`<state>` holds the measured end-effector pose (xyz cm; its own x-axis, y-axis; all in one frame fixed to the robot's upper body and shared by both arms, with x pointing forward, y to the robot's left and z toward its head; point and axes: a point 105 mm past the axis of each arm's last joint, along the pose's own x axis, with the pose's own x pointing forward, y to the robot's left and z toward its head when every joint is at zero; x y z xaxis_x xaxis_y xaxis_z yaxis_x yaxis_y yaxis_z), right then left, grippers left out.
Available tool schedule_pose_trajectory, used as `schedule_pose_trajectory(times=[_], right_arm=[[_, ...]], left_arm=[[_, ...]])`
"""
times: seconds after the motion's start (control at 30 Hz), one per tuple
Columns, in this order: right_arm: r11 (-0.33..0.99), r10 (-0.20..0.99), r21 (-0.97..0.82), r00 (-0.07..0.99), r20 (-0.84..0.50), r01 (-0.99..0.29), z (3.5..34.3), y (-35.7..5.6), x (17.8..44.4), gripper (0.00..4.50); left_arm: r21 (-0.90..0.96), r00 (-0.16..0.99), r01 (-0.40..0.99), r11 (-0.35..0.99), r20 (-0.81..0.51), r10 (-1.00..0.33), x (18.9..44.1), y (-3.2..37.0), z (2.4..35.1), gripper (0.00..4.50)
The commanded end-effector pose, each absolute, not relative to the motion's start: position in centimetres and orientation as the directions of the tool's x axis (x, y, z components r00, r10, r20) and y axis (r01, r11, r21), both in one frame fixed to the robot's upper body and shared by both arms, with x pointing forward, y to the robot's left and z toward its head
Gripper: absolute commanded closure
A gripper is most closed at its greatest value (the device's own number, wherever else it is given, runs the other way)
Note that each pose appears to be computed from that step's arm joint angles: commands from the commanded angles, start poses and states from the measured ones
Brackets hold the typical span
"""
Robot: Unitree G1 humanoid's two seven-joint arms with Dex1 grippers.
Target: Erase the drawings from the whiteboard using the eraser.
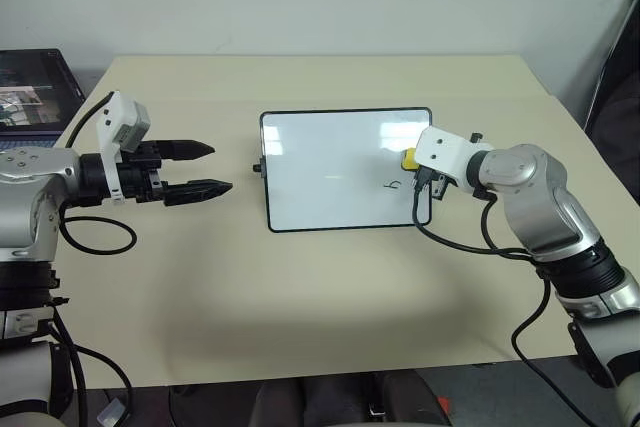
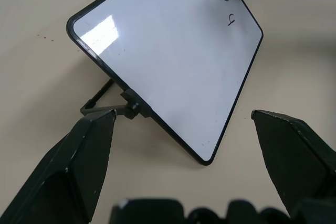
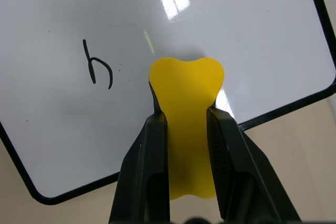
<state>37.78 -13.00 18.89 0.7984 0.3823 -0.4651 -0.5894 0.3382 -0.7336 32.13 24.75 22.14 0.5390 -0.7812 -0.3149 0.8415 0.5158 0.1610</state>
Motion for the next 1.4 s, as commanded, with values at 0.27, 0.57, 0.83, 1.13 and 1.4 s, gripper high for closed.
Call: schedule_pose_trajectory(times=[0.27, 0.57, 0.83, 1.13, 1.4], right_arm=[[0.351, 0.397, -0.761, 0.823, -0.407, -0.546, 19.9, -11.8, 38.6, 3.83], [0.322, 0.427, -0.719, 0.772, -0.471, -0.616, 17.2, -9.9, 37.9, 3.83], [0.239, 0.470, -0.645, 0.668, -0.577, -0.726, 14.0, -8.0, 35.3, 3.83], [0.221, 0.466, -0.610, 0.632, -0.619, -0.761, 12.2, -7.7, 34.1, 3.83], [0.270, 0.410, -0.682, 0.722, -0.557, -0.680, 14.4, -9.5, 36.1, 3.83]], left_arm=[[0.197, 0.548, 0.837, 0.511, -0.299, -0.782, 32.0, 24.8, 23.2, 0.00], [0.198, 0.554, 0.832, 0.518, -0.300, -0.776, 32.0, 24.9, 23.2, 0.00], [0.198, 0.559, 0.829, 0.522, -0.301, -0.773, 31.9, 25.0, 23.2, 0.00], [0.198, 0.559, 0.829, 0.522, -0.300, -0.773, 32.0, 24.9, 23.2, 0.00], [0.201, 0.558, 0.830, 0.520, -0.298, -0.775, 32.2, 24.8, 23.2, 0.00]])
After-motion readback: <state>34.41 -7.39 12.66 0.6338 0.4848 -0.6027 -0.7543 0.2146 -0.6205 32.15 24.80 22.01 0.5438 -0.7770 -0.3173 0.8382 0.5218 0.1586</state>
